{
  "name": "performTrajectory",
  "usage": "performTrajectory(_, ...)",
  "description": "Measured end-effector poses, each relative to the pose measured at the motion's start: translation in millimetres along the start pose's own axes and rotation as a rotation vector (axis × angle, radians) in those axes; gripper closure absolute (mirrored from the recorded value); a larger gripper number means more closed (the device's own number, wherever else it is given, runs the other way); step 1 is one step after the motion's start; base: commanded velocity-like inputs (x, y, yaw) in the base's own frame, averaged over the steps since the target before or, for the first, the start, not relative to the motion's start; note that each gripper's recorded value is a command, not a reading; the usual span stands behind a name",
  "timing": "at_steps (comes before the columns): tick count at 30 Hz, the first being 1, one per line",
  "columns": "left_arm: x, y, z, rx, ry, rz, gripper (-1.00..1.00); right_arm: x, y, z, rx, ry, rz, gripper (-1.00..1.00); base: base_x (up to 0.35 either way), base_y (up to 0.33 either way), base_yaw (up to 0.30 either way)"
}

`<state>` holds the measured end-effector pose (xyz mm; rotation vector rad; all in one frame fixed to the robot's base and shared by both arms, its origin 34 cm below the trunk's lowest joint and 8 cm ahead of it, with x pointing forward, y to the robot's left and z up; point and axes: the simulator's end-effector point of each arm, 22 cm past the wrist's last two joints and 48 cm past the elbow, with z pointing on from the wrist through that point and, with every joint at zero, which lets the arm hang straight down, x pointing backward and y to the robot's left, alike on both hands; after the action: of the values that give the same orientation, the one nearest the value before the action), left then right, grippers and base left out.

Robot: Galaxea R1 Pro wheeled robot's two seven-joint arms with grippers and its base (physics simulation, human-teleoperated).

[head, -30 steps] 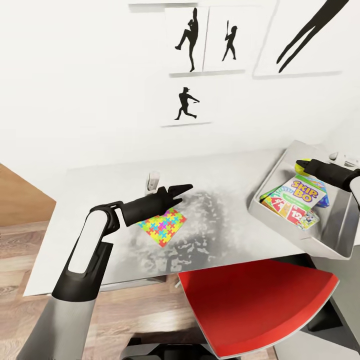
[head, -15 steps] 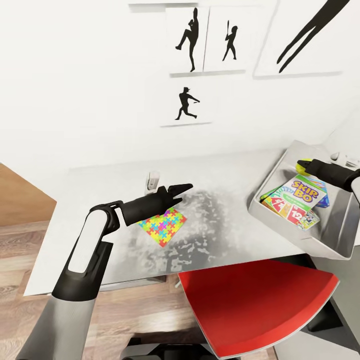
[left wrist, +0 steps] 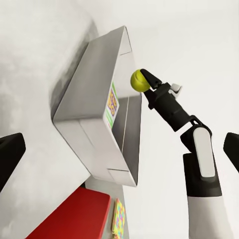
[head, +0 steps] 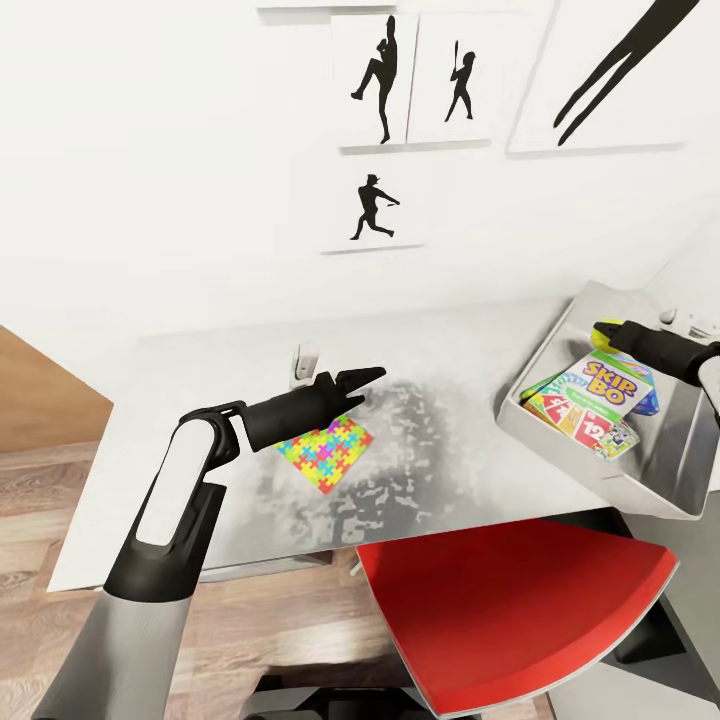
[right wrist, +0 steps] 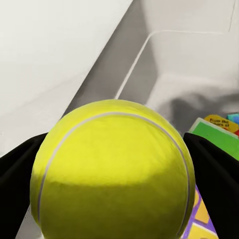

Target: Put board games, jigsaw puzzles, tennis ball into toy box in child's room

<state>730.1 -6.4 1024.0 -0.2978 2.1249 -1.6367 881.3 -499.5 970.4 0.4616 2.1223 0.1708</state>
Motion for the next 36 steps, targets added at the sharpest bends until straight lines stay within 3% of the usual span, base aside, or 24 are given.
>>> performTrajectory(7,0,-1,0.2,0.001,0.0,0.001,-1.0,1,10,6.8,-0.074,-0.002,0.026,1.0,0.0,0.0,0.0)
performTrajectory(11,-1,-1,0.3,0.002,0.0,0.004,-1.0,0,14,10.2,-0.095,-0.001,0.014,1.0,0.0,0.0,0.0)
performTrajectory(19,-2,-2,0.6,0.003,0.0,0.005,-1.0,1,16,13.3,-0.101,0.001,-0.018,1.0,0.0,0.0,0.0)
performTrajectory(36,-3,-4,0.9,0.005,0.0,0.009,-1.0,5,24,16.9,-0.115,0.007,-0.024,1.0,0.0,0.0,0.0)
